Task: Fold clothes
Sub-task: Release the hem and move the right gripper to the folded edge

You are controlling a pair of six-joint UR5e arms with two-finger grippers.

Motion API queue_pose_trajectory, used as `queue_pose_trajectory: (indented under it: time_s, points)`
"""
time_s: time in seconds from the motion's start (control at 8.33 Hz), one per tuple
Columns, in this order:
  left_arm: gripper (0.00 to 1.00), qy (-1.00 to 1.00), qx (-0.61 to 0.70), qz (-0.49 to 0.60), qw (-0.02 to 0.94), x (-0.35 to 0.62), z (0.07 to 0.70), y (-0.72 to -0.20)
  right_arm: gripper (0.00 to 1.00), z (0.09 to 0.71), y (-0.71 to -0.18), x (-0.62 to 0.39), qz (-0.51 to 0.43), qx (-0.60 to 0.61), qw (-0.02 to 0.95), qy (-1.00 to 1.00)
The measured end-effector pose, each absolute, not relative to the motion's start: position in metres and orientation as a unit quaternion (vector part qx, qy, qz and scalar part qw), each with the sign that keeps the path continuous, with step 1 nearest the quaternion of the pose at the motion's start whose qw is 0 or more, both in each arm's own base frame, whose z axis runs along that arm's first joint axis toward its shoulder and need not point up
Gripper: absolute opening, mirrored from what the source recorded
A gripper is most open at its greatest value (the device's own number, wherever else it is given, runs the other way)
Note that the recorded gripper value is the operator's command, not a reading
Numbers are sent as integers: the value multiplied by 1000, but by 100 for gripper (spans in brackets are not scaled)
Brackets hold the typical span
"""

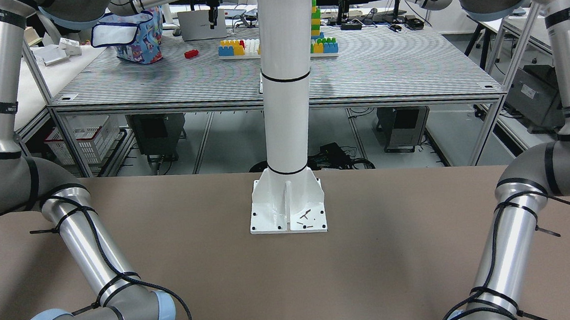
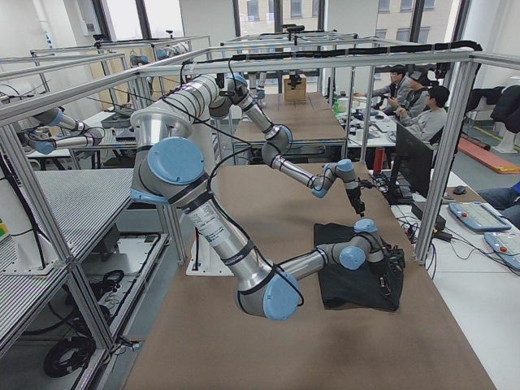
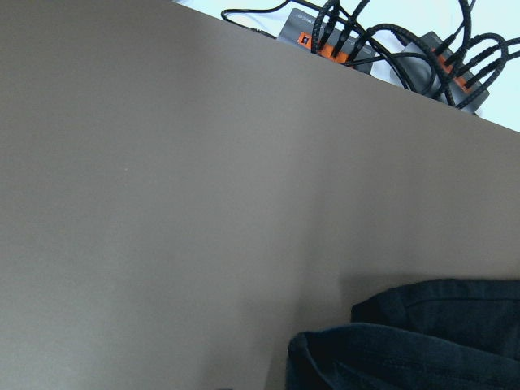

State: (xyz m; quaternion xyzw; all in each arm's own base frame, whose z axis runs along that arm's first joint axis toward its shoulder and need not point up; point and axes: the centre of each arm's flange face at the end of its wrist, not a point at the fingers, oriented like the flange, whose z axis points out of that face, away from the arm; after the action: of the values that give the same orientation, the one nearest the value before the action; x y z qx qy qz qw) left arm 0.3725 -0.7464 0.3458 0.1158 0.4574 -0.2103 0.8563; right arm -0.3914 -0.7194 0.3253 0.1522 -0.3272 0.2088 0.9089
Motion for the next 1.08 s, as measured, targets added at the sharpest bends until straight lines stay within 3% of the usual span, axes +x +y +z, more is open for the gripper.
queue_pose_trajectory:
  time_s: [0.36, 0.72, 1.08]
  points:
    - [72, 462, 117, -208, 854, 375, 344, -744, 62, 313, -698, -383, 242, 146, 890, -357]
    - [72, 464, 117, -210, 852, 376, 341, -743, 77, 347, -602, -393, 230, 121, 884, -390]
    - [72, 467, 118, -211, 850, 376, 336, -742, 77, 386, -537, -411, 234, 98, 870, -423]
